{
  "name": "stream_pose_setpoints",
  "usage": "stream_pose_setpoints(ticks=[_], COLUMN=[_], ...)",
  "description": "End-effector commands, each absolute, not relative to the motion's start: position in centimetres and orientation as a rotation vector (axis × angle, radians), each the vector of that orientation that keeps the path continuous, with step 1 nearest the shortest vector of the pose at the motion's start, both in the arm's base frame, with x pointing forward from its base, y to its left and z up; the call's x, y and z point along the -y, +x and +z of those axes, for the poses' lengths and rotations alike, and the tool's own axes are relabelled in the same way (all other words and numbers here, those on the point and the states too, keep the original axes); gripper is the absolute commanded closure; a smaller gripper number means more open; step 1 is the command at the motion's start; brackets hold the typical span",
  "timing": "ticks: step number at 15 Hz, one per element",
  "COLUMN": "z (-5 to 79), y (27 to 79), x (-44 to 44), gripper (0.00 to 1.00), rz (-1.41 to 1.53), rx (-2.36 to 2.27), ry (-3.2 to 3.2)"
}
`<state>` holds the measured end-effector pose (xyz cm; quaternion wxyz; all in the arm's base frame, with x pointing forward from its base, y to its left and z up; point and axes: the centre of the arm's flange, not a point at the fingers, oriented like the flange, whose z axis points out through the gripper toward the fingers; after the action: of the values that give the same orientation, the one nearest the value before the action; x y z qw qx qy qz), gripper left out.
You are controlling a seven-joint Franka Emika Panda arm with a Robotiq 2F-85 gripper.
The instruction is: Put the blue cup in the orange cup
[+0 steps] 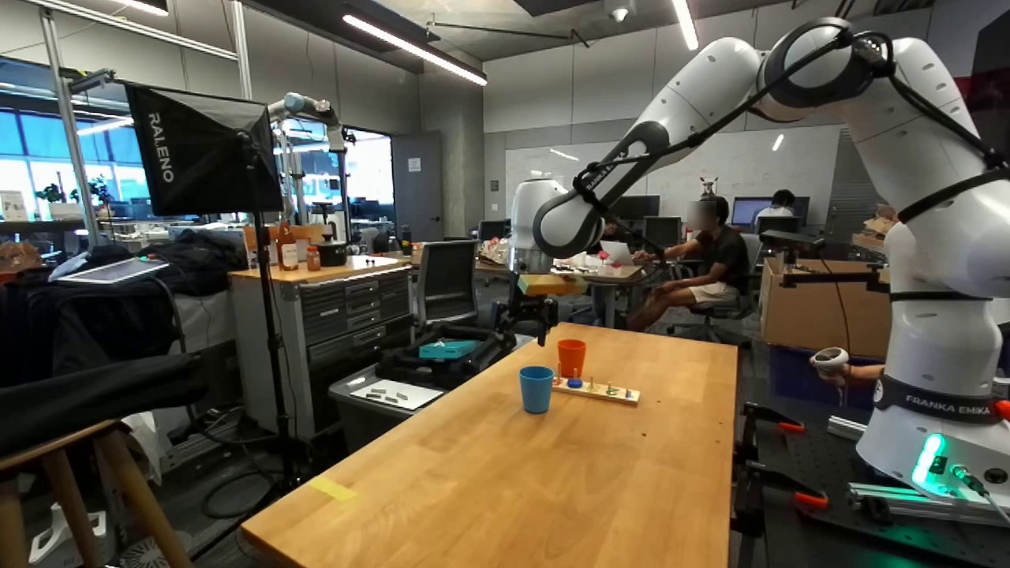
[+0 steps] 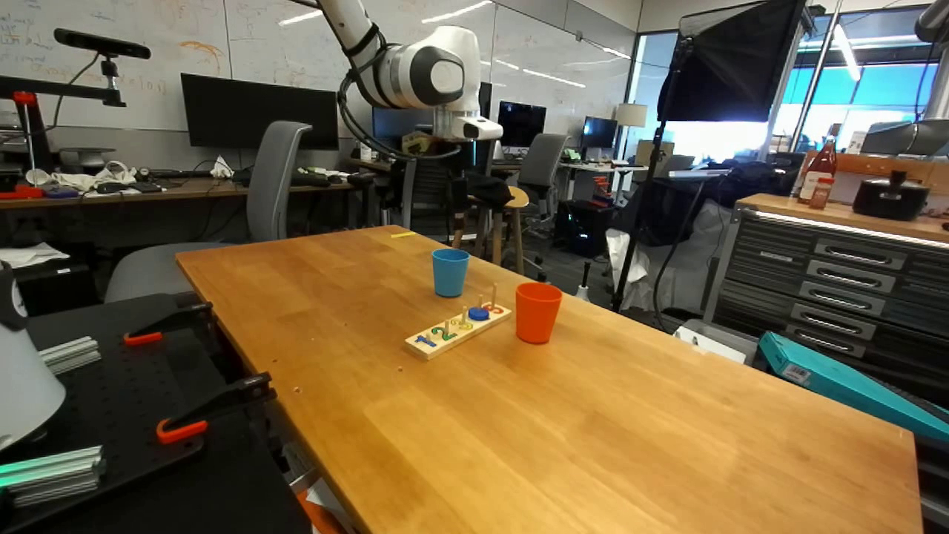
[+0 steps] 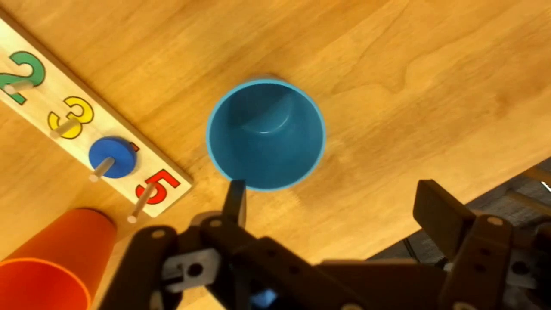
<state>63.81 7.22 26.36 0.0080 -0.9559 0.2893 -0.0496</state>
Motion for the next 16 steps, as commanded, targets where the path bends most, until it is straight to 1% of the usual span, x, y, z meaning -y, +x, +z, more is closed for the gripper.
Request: stream_pose_setpoints(ticks=[1,7,16], z=[24.2,21.5,20.2], y=[64.0,63.3,63.7], x=[-6.9,-8.2,-9.3], gripper=[0.0,0.0,0.0], rz=[-0.15,-0.096,-0.095], rx=[-0.945,-0.909,-0.884], ry=[-3.019,-3.041,-3.051])
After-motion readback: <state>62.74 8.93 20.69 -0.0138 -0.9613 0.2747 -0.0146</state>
